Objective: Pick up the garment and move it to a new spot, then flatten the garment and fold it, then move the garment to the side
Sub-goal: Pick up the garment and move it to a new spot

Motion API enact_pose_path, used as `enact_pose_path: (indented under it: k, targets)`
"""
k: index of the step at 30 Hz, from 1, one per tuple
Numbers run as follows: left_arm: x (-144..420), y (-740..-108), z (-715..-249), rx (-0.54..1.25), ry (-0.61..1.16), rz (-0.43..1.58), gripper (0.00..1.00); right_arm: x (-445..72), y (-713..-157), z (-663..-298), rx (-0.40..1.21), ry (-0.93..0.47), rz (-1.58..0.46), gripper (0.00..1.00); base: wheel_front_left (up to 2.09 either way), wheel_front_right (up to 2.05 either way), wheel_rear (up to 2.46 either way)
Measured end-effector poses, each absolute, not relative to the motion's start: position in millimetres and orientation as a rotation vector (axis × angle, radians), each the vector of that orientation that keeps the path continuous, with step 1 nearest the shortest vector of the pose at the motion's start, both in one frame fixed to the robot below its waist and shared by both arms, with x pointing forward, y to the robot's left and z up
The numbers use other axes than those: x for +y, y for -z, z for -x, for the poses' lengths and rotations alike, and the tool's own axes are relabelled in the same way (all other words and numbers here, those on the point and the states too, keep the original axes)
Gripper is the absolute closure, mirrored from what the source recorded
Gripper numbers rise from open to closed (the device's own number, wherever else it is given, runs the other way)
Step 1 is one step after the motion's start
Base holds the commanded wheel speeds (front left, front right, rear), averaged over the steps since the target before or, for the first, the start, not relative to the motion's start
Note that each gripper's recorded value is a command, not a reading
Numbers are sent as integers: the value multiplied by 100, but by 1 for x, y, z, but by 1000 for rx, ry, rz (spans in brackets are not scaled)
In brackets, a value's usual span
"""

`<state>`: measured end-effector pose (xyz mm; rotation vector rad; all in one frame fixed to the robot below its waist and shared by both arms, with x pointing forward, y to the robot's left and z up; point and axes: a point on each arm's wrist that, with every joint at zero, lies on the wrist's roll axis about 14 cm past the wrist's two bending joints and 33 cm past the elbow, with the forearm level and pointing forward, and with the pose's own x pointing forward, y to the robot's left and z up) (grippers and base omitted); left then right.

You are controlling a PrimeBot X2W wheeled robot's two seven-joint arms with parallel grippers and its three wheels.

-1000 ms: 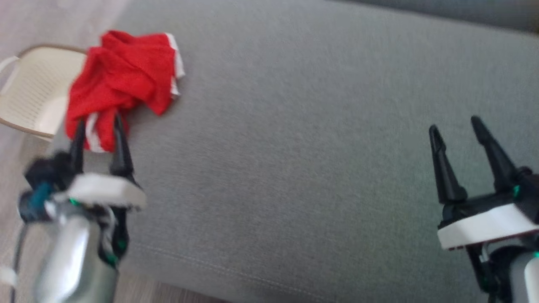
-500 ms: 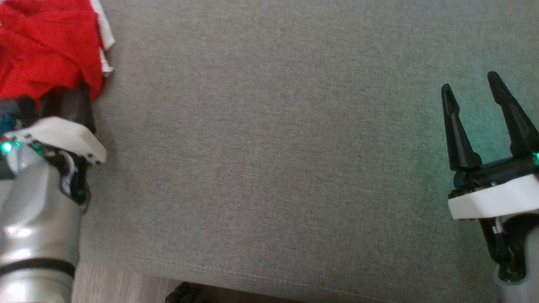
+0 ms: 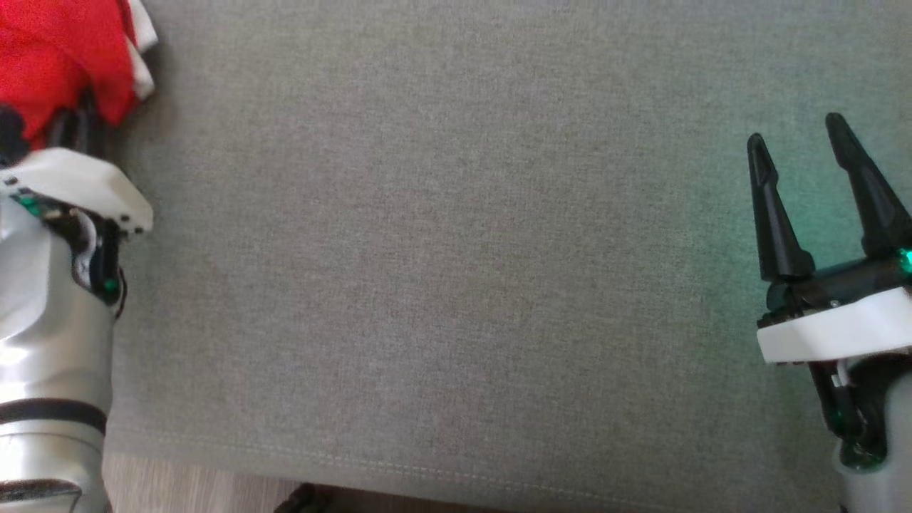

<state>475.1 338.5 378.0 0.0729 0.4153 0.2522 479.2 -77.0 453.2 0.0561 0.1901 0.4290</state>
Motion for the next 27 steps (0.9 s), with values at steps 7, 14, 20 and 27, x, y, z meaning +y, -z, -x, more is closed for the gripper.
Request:
enact_pose_path:
  k: [7,14,20,27]
  targets:
    - [334,-443,-475,193,-237,-57,100,-75,-477,-471,128,-424,-68,0,0,0,0]
    - [323,-502,-428,-18,-257,-16,100,-71,-506,-441,68,-428,-75,0,0,0,0]
    - [291,-495,-371,-31,-257,51,100,-78,-518,-406,52,-404,-88,0,0,0,0]
    - [254,-506,-334,-83,-206,101,100,-97,-536,-372,4,-340,-86,0,0,0,0]
